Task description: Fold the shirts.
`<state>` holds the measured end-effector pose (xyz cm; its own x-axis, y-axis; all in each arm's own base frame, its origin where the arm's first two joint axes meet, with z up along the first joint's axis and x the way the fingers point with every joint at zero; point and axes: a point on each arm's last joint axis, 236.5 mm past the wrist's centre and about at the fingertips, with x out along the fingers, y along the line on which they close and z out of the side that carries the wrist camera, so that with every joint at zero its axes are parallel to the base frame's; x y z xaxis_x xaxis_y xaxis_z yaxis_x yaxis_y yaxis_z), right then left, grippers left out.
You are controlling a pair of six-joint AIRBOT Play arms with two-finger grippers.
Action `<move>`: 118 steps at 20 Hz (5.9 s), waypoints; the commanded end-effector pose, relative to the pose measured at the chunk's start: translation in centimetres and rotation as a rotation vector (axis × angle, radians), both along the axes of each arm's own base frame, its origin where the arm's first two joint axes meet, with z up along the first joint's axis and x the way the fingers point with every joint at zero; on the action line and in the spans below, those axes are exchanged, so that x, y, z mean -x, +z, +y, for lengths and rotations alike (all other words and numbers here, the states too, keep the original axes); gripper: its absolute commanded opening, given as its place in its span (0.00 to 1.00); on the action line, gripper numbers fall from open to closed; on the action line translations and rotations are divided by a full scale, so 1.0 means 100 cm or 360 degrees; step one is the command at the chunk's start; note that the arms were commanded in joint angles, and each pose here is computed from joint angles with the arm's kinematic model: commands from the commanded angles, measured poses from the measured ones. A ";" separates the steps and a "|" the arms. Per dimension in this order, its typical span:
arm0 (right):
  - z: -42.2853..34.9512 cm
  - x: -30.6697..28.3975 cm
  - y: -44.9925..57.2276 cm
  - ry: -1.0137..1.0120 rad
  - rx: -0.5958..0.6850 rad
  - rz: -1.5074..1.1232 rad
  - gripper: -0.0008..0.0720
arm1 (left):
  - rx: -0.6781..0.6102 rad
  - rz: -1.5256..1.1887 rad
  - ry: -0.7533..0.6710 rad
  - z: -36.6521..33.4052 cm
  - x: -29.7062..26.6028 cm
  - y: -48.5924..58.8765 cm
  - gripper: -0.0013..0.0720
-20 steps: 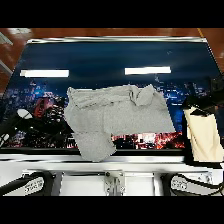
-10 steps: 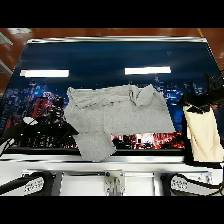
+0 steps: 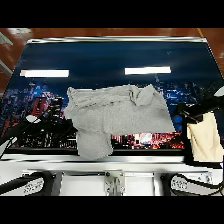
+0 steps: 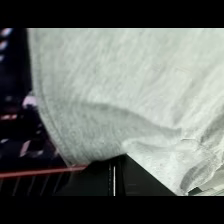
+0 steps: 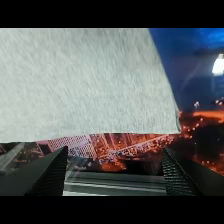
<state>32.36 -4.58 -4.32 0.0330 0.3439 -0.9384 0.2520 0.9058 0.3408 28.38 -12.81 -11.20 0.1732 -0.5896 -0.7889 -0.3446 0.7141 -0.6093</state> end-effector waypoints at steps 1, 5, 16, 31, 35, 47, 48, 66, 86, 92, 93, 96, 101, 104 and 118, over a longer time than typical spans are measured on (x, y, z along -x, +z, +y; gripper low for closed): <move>0.007 0.016 -0.033 -0.0043 -0.0022 0.0048 0.96 | -0.0010 -0.0076 -0.0053 -0.001 -0.004 0.010 0.06; -0.008 0.028 -0.056 -0.0011 0.0073 0.0151 0.96 | 0.0003 -0.0034 -0.0116 -0.003 0.007 0.010 0.06; 0.018 0.015 -0.085 -0.0077 -0.0092 0.0189 0.84 | 0.0028 -0.0016 -0.0139 -0.007 0.011 0.013 0.06; 0.064 0.000 0.494 0.0266 0.0589 -0.2522 0.09 | -0.0700 -0.2521 0.0000 0.045 -0.033 0.612 0.06; 0.082 0.125 0.594 0.0046 0.0831 -0.3048 0.09 | -0.0810 -0.3087 0.0133 0.041 0.104 0.726 0.06; 0.067 0.164 0.501 0.0058 0.0986 -0.2408 0.09 | -0.1129 -0.2498 0.0121 0.079 0.139 0.636 0.06; 0.062 0.160 0.494 0.0040 0.0983 -0.2349 0.09 | -0.1126 -0.2467 0.0111 0.079 0.133 0.630 0.06; 0.078 -0.185 0.137 0.0084 0.0282 -0.1265 0.09 | -0.0794 -0.1186 0.0201 0.112 -0.199 0.245 0.06; 0.083 -0.209 0.001 0.0095 0.0278 -0.0947 0.09 | -0.0836 -0.0501 -0.0123 0.132 -0.182 0.071 0.06; 0.093 -0.146 -0.038 0.0181 0.0145 -0.0465 0.09 | -0.0699 -0.0093 -0.0361 0.117 -0.119 0.042 0.06; 0.094 -0.143 -0.043 0.0170 0.0134 -0.0431 0.09 | -0.0692 -0.0065 -0.0337 0.117 -0.119 0.038 0.06; 0.100 -0.139 -0.050 0.0126 0.0109 -0.0375 0.13 | -0.0679 -0.0025 -0.0289 0.117 -0.118 0.035 0.06; 0.089 -0.130 -0.002 0.0267 0.0133 -0.0416 0.80 | -0.0608 0.0156 -0.0373 0.126 -0.085 0.063 0.85; 0.019 -0.087 0.035 0.0420 0.0466 -0.0271 0.80 | -0.0644 0.0015 -0.0385 0.152 -0.064 0.114 0.84; -0.052 -0.016 0.051 0.0014 0.0274 -0.0111 0.80 | -0.0156 0.0418 -0.0099 0.111 0.103 0.008 0.82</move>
